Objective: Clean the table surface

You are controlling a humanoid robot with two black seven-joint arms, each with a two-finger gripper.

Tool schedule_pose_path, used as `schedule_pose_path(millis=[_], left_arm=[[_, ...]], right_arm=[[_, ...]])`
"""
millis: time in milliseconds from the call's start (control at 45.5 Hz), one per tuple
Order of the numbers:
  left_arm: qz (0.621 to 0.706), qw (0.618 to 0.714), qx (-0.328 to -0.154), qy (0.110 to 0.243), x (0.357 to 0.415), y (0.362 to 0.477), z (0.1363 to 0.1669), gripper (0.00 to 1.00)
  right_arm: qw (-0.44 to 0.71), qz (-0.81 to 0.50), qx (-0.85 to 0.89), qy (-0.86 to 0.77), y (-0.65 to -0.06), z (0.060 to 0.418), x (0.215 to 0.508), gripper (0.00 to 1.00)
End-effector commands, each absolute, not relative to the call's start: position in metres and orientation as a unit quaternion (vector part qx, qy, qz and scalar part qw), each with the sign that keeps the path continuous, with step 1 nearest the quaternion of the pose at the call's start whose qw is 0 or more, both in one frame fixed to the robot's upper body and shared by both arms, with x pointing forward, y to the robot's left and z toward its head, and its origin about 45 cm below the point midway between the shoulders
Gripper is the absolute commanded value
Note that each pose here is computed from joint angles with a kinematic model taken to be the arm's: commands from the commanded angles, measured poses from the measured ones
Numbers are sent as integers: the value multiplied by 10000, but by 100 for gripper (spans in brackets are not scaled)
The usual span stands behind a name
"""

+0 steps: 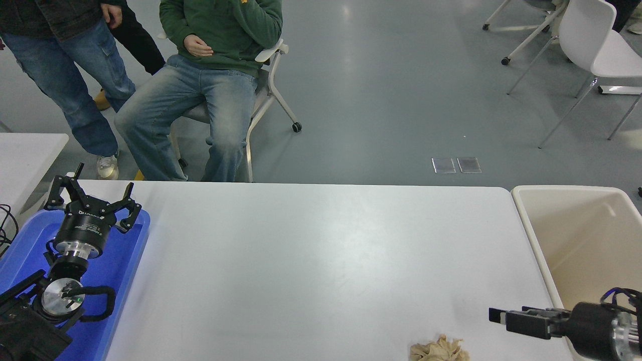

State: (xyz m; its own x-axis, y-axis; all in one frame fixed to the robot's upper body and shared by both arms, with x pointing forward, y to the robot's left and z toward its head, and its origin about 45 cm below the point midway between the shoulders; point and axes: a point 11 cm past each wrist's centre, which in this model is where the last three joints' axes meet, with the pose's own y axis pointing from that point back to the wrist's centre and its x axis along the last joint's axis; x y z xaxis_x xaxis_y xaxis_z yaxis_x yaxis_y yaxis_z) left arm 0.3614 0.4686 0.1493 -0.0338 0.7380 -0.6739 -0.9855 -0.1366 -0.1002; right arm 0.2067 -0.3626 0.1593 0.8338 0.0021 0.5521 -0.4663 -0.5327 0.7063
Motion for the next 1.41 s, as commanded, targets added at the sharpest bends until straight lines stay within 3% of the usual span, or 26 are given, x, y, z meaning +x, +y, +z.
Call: schedule_pose_path(millis=[0, 440, 1385], left_arm=[[6897, 6248, -3042, 2033, 3612, 4687, 1490, 100], [6894, 6251, -3047, 2029, 3617, 4685, 1496, 100], [6894, 6251, -3047, 2029, 3617, 4685, 1496, 100]], right_arm=[[4877, 2602, 8284, -904, -3563, 1359, 1907, 100], [4884, 2409, 8349, -802, -3212, 993, 1847, 100], [4687, 2446, 8433, -971, -2927, 767, 2042, 100]])
